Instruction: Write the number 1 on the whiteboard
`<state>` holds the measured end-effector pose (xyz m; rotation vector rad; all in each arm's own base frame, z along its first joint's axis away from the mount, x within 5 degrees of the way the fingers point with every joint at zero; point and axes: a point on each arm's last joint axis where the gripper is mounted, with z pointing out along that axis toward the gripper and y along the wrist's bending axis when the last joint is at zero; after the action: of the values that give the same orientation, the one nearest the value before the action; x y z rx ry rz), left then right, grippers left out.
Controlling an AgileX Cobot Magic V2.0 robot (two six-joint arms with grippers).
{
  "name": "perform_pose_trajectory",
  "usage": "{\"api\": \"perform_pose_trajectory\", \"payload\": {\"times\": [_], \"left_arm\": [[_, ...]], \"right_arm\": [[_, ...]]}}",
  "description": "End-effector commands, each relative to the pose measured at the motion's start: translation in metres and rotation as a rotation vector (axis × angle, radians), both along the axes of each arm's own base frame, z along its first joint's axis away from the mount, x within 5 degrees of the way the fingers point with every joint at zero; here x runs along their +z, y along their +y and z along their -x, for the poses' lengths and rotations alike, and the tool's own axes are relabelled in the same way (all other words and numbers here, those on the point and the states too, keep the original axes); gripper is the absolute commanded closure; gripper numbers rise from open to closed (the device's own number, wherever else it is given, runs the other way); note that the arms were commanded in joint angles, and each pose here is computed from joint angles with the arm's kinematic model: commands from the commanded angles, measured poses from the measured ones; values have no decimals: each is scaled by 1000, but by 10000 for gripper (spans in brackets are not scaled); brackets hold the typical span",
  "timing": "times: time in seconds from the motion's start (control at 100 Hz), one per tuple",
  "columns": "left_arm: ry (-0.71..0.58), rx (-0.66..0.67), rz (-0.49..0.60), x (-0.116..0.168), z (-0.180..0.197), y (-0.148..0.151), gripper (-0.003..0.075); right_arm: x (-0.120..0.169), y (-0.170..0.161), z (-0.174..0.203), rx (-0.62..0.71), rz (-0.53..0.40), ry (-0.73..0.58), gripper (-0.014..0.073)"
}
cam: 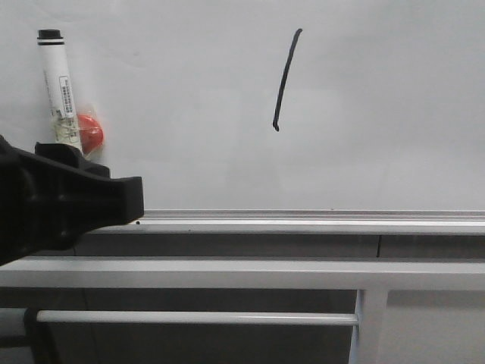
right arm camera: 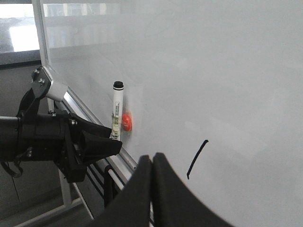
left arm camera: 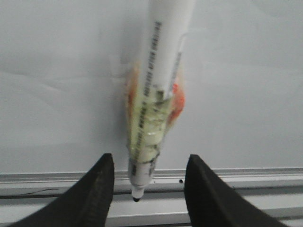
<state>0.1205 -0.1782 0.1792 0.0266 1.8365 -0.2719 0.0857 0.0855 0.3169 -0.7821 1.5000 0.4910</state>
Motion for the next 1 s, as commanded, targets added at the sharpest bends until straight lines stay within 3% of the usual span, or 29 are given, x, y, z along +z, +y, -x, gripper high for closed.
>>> {"api": "perform_pose_trajectory", "payload": {"times": [0.0, 0.14, 0.4, 0.5, 0.6, 0.79, 0.99], "left_arm": [[-131, -14, 13, 17, 2, -5, 398], [-140, -58, -20, 19, 10, -9, 399], [-77, 31, -21, 26, 14, 7, 421], [-99, -24, -64, 35, 21, 8, 535], [-99, -71, -73, 43, 31, 10, 739], [-46, -145, -113, 50, 51, 16, 741], [-65, -298, -170, 52, 74, 11, 741]], "right_arm": [[13, -3, -3, -47, -44, -56, 659], [13, -3, -3, -47, -44, -56, 659], [13, -3, -3, -47, -44, -56, 659], [13, -3, -3, -47, -44, -56, 659], [13, -3, -3, -46, -43, -55, 659], [14, -5, 1, -38, -50, -63, 658], [18, -31, 26, -69, -163, -186, 658]]}}
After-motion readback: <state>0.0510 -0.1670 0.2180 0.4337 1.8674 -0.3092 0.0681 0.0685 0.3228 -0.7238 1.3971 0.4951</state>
